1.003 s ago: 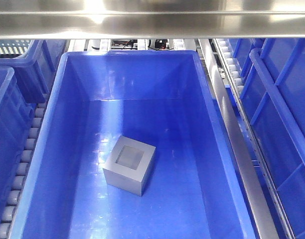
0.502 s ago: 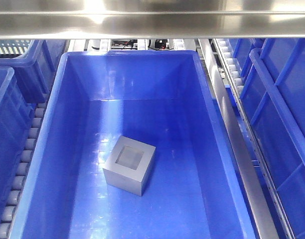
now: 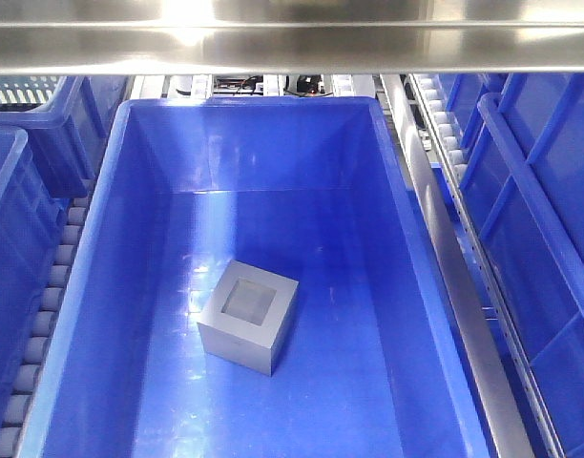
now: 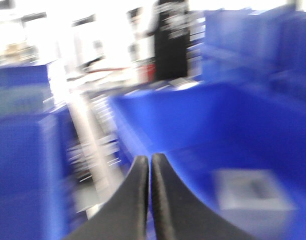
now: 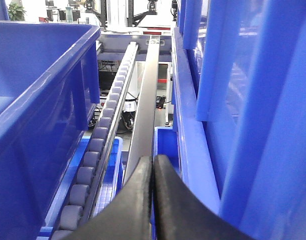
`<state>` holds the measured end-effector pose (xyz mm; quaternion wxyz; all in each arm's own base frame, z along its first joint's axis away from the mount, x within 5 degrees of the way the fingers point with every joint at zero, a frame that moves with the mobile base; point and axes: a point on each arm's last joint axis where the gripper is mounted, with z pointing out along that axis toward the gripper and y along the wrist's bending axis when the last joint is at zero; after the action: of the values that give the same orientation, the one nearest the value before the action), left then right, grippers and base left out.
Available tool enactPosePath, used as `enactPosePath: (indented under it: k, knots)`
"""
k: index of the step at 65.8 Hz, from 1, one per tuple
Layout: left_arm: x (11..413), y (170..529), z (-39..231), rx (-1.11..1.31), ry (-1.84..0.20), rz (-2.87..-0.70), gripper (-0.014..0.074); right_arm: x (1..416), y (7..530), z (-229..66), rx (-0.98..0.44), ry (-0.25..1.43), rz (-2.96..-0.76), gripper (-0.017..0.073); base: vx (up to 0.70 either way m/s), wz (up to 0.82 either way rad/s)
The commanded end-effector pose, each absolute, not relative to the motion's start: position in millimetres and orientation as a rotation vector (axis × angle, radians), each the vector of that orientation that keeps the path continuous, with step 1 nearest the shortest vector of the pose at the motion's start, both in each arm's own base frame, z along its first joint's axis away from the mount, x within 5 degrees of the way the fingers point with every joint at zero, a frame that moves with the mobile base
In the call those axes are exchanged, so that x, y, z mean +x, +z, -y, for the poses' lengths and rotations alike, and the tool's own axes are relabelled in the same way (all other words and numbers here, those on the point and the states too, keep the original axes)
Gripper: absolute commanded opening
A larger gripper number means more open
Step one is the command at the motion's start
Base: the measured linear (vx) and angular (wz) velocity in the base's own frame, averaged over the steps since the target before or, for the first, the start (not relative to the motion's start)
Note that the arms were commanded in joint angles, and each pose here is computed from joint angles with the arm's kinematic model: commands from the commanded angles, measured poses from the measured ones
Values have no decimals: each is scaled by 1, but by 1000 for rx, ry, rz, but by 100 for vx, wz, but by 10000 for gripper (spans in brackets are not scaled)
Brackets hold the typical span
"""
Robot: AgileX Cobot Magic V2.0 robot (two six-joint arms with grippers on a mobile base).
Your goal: Sort gray base to blue bin
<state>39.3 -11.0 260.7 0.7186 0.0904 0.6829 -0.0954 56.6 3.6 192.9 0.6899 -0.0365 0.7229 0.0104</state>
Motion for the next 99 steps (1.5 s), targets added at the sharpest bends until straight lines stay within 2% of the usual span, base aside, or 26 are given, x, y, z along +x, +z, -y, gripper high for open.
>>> enactPosePath:
  k: [1, 26, 56, 99]
  knots:
    - [45, 262, 8, 114, -155, -1429, -7, 56, 196, -3, -88, 8, -1541, -9, 0, 0]
    - [56, 208, 2, 5, -55, -1368, -6, 56, 196, -3, -88, 8, -1541, -9, 0, 0]
    - [55, 206, -2, -51, 10, -1394, -6, 56, 196, -3, -88, 8, -1541, -9, 0, 0]
    - [56, 200, -2, -62, -9, -1462, -6, 56, 196, -3, -88, 8, -1541, -9, 0, 0]
